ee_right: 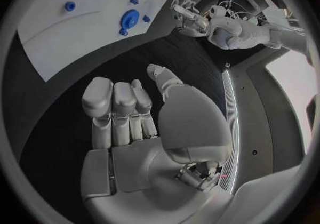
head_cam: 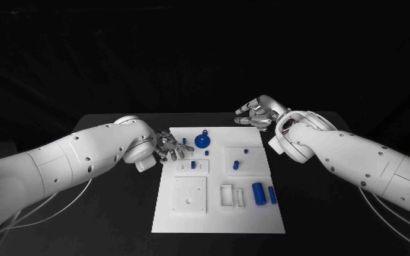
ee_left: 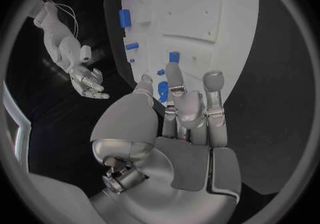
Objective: Assemble the parts on the task board
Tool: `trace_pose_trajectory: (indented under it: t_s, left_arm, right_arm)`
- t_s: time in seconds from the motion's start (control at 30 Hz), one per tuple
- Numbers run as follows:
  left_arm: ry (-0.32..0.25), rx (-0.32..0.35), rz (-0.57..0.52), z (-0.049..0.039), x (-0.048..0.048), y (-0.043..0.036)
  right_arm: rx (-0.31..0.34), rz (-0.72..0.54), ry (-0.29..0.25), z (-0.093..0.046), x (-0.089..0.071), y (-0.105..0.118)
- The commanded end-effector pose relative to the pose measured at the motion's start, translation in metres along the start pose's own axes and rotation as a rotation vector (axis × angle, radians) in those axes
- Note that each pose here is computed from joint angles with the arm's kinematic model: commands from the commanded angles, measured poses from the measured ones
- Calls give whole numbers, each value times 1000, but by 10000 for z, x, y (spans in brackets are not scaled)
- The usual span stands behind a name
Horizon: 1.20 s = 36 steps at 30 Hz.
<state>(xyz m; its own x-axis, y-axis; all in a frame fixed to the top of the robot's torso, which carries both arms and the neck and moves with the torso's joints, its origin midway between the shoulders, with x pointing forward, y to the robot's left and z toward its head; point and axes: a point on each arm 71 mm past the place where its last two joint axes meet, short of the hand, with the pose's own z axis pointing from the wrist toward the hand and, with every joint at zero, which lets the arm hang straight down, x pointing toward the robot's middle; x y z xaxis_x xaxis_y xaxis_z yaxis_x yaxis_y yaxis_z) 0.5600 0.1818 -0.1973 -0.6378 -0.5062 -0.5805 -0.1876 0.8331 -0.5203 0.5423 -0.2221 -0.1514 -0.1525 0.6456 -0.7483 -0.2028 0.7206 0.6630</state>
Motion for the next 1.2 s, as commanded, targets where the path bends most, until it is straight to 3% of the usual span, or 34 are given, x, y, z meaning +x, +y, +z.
trace_pose_trajectory:
  t_s: [0.03, 0.3, 0.57, 0.93, 1.2]
  left_arm:
    - [-20, 13, -50, -11, -81, -5]
    - [-70, -12, -73, 27, -320, 79]
    - [-119, -32, -86, 91, -505, 97]
    - [-156, -52, -36, 190, -612, 34]
    - [-130, -60, 4, 267, -622, -32]
  right_arm:
    - [-3, 2, 8, -1, 5, 0]
    - [-3, 3, 9, 1, 9, 2]
    - [-5, 4, 10, 6, 18, 10]
    - [-10, 8, 12, 15, 43, 41]
    - [-16, 10, 14, 16, 55, 77]
